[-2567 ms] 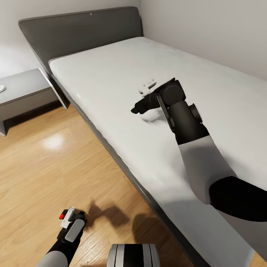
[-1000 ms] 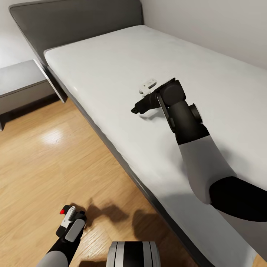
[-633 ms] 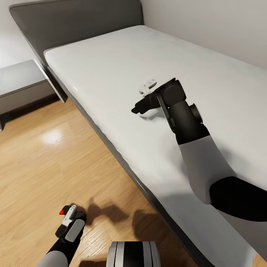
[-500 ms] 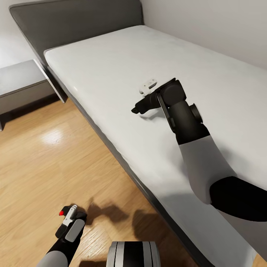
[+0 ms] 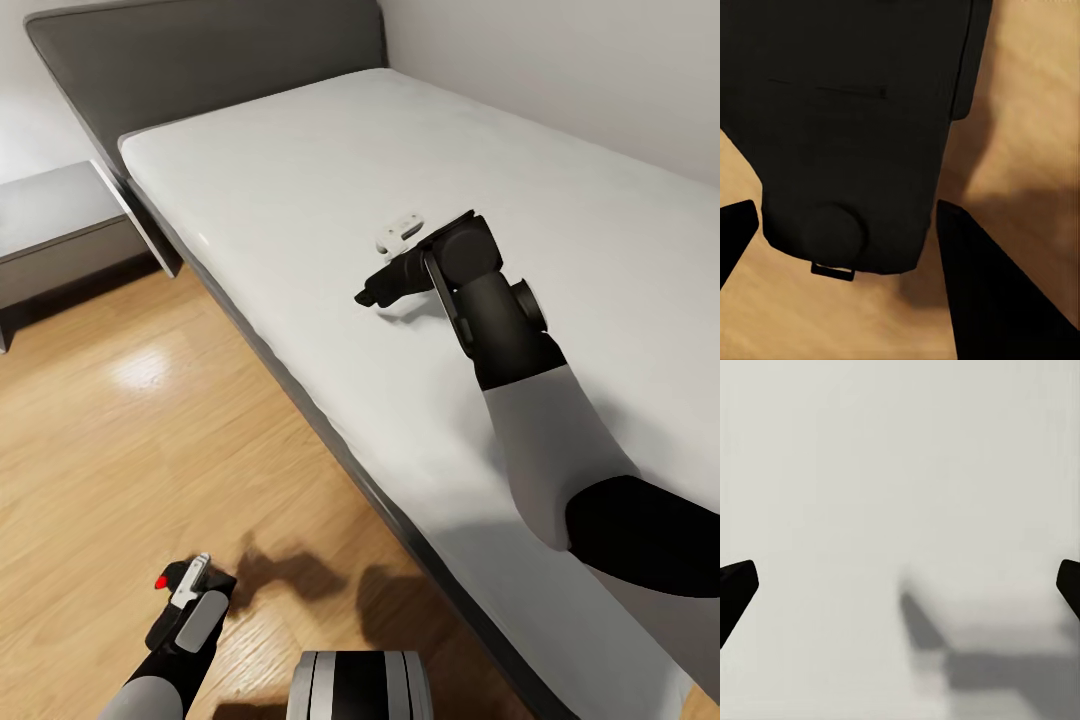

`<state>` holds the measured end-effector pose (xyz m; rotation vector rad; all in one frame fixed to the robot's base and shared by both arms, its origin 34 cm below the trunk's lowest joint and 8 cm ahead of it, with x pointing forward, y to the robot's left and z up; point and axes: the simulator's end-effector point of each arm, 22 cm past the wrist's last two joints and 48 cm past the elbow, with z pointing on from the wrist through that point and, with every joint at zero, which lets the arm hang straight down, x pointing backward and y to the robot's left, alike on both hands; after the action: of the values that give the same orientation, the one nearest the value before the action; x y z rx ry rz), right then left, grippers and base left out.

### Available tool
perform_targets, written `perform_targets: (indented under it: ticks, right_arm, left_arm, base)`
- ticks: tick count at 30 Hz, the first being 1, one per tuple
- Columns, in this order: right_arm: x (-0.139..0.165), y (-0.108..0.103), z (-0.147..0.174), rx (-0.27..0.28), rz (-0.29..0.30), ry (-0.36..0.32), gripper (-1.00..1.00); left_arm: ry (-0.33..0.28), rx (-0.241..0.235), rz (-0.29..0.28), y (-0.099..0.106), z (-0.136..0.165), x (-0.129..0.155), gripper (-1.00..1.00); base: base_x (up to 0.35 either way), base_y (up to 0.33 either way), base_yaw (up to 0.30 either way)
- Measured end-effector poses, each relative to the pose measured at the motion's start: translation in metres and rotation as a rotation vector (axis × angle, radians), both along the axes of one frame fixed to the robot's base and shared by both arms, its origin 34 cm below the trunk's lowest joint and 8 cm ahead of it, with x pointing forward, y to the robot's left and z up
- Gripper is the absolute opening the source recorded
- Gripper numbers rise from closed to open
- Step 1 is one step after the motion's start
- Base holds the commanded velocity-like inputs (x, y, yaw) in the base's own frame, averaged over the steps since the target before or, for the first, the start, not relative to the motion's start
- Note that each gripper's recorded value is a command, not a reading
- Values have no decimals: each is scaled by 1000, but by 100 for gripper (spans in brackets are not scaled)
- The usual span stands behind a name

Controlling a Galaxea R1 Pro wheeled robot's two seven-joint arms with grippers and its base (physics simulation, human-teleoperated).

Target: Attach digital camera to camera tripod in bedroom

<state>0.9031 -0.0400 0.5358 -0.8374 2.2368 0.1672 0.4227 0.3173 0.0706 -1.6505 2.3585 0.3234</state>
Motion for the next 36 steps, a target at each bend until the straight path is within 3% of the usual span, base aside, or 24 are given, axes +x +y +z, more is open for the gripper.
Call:
perform_targets:
  ticks: [2,3,4,5,7,8,9,11,36]
  right_arm:
    - [0,0,0,0,0,0,100]
    - [0,0,0,-1,0,-1,100]
    - [0,0,0,-1,0,-1,100]
    - [0,0,0,-1,0,-1,100]
    - [0,0,1,-1,1,-2,100]
    - [0,1,1,0,1,-2,100]
    - [0,1,0,0,1,-1,100]
    - [0,2,1,1,2,-1,100]
    - [0,1,0,0,2,-2,100]
  left_arm:
    - [-2,1,4,0,0,1,-100]
    - [112,51,-65,1,19,-8,-100]
    - [61,73,-59,9,36,18,-100]
    - [-54,106,-48,23,67,66,-100]
    - [-357,190,-29,51,177,166,-100]
    - [-392,198,-29,53,194,175,-100]
    - [-343,179,-35,47,179,162,-100]
    - [-329,177,-56,41,181,160,-100]
    - [-318,170,-79,34,185,158,-100]
  base:
    - [0,0,0]
    - [0,0,0]
    - [0,0,0]
    - [0,0,0]
    - [0,0,0]
    - [0,0,0]
    - [0,0,0]
    - [0,0,0]
    - [0,0,0]
